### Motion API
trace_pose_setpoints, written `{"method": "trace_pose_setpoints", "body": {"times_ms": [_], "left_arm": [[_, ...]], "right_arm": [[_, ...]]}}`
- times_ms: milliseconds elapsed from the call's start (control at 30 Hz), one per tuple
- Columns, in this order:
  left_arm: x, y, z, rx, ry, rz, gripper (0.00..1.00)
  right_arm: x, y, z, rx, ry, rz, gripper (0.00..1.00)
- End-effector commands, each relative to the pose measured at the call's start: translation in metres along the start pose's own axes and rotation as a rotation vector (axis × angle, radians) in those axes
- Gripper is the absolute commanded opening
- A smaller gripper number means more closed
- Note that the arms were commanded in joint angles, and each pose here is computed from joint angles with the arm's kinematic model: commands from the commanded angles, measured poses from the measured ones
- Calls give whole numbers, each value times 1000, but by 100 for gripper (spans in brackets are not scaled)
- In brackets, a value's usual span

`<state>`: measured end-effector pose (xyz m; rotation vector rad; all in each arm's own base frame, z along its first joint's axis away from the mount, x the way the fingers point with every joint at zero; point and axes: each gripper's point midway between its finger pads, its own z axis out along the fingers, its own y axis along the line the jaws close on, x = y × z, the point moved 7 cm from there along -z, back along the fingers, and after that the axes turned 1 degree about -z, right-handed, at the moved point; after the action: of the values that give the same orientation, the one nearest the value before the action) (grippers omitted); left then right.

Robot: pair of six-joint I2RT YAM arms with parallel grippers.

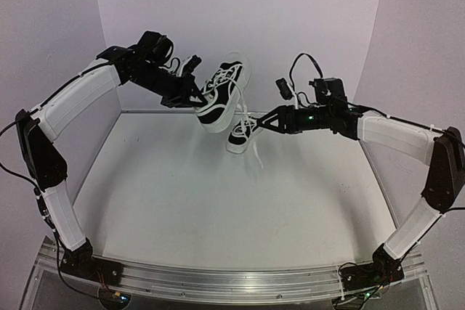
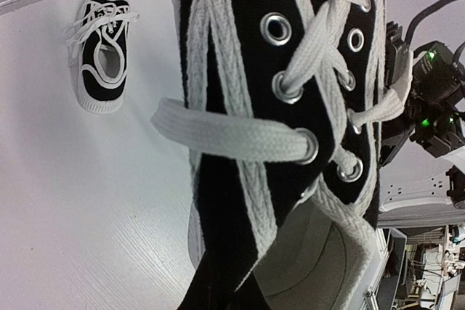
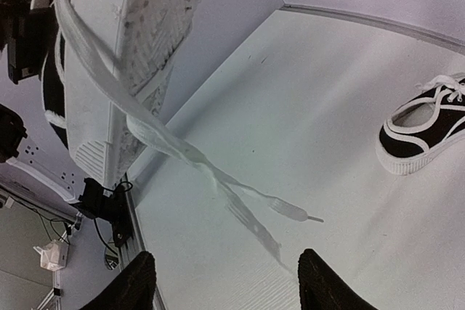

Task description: Tie the shoes

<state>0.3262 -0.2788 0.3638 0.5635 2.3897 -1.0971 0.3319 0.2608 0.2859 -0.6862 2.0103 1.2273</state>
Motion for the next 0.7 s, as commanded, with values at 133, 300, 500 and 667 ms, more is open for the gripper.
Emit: {"method": "trace_pose_setpoints", "body": {"times_ms": [133,300,500,667], "left_arm": [[-39,-38,-24,154,-154,2,0],[-44,-38,-21,183,-167,-55,0],[-51,-47,-25,243,-193,-89,0],[-51,-52,-29,269,-194,-90,0]], "right_arm": [[-54,57,-26,-43,-201,-245,52],[-57,71,-15,-66,-194,-306,45],[-53,65,-6,-17,-178,-330,43],[-46,49,-3,86,-179,-340,44]]}}
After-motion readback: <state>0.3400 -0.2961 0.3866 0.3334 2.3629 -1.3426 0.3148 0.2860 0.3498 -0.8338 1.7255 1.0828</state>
